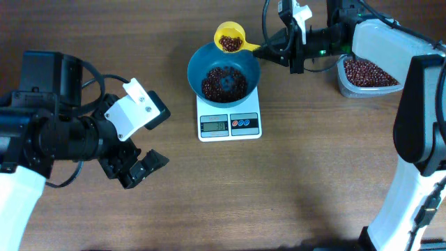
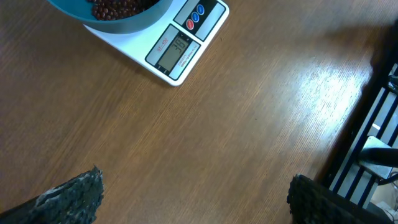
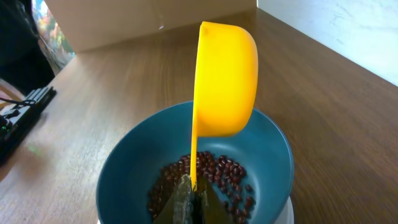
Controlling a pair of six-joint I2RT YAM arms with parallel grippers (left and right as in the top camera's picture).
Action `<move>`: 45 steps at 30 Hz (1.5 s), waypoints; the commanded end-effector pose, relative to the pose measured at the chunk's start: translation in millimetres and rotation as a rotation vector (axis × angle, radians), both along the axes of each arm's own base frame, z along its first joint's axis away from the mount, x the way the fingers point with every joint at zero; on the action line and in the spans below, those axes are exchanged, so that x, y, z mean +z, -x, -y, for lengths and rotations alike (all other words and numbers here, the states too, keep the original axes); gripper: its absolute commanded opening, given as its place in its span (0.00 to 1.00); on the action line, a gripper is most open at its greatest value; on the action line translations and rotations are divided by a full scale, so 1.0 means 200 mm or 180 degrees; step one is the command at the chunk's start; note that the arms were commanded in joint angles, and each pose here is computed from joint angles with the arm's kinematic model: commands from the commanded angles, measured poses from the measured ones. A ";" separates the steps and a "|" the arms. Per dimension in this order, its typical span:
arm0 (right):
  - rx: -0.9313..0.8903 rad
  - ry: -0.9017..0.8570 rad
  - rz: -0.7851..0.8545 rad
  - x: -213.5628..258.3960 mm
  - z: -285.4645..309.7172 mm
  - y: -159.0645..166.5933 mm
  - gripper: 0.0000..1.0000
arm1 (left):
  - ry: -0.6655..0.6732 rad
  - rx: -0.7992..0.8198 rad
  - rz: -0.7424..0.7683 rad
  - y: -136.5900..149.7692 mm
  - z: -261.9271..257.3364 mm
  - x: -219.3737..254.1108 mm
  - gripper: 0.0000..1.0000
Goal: Scoop item into bowl and weigh 50g on scale
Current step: 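Tilt the scoop with the right gripper to pour beans into the bowl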
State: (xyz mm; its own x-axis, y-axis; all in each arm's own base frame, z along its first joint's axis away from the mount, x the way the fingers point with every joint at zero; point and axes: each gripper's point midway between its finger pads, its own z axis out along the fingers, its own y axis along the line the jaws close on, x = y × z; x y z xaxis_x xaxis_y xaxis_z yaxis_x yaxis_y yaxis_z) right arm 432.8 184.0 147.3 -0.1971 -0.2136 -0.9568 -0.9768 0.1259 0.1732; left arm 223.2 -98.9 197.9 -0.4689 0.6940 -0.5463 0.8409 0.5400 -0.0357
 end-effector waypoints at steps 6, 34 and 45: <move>-0.0135 0.0126 -0.0207 -0.04 0.02 -0.02 0.04 | 0.0068 0.0022 0.0062 -0.01 0.01 0.04 0.99; -0.0157 -0.0059 -0.0477 0.04 0.03 -0.01 0.04 | 0.0069 0.0022 0.0062 -0.01 0.01 0.04 0.99; -0.0713 0.0862 -0.0274 -0.12 0.11 -0.13 0.04 | 0.0068 0.0022 0.0062 -0.01 0.01 0.04 0.99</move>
